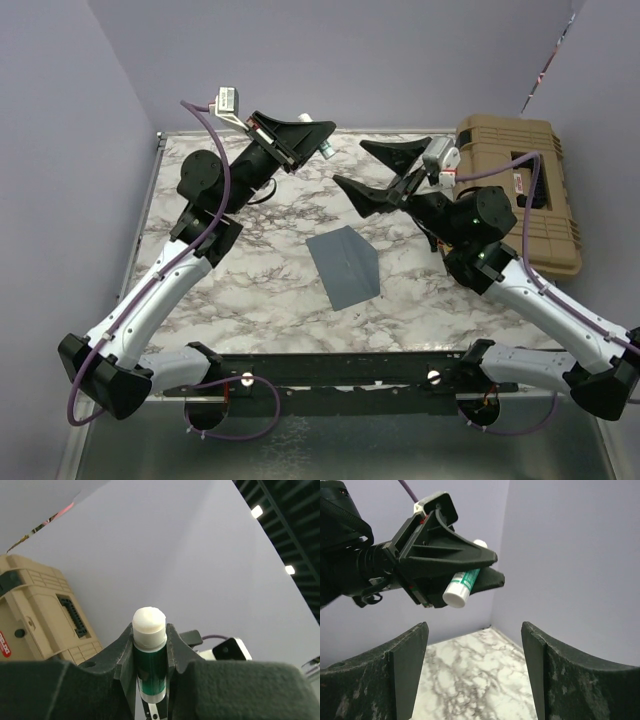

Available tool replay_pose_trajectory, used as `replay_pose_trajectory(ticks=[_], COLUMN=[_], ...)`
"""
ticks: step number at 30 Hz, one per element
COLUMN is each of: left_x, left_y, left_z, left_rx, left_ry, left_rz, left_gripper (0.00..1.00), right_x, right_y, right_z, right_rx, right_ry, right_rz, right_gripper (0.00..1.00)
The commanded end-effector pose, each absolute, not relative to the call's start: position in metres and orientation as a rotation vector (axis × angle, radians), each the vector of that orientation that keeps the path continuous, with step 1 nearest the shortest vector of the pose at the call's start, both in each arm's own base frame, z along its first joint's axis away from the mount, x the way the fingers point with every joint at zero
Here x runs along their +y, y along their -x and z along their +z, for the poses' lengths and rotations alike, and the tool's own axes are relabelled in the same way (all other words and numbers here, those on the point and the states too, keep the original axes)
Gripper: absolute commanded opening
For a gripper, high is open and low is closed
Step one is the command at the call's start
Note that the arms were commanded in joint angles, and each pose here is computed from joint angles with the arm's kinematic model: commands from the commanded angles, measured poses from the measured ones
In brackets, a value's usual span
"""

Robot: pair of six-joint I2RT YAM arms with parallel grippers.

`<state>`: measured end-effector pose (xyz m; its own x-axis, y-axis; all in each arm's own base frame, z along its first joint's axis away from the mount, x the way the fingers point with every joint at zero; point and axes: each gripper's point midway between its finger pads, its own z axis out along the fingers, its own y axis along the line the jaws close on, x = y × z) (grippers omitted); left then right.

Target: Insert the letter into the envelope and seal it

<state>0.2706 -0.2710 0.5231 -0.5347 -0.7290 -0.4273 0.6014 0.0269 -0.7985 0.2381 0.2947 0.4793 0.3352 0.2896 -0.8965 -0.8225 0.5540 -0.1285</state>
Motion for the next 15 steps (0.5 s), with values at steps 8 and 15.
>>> replay_pose_trajectory(ticks=[8,15], left_x=[-0.271,-0.275], left_y=[-0.292,-0.292], left_z=[0.509,0.505], left_rx=[1.417,1.433], left_ry=[0.432,0.435], left_rz=[-1.782,-1.802], left_gripper=[0.0,0.0], right_x=[0.308,0.315], right_y=[-0.253,-0.263], right_z=[0.519,0.515], right_rx=[0.744,0.766], right_ry=[0.609,0.557], right_rz=[0.555,0.527], right_gripper=[0.74,0.52])
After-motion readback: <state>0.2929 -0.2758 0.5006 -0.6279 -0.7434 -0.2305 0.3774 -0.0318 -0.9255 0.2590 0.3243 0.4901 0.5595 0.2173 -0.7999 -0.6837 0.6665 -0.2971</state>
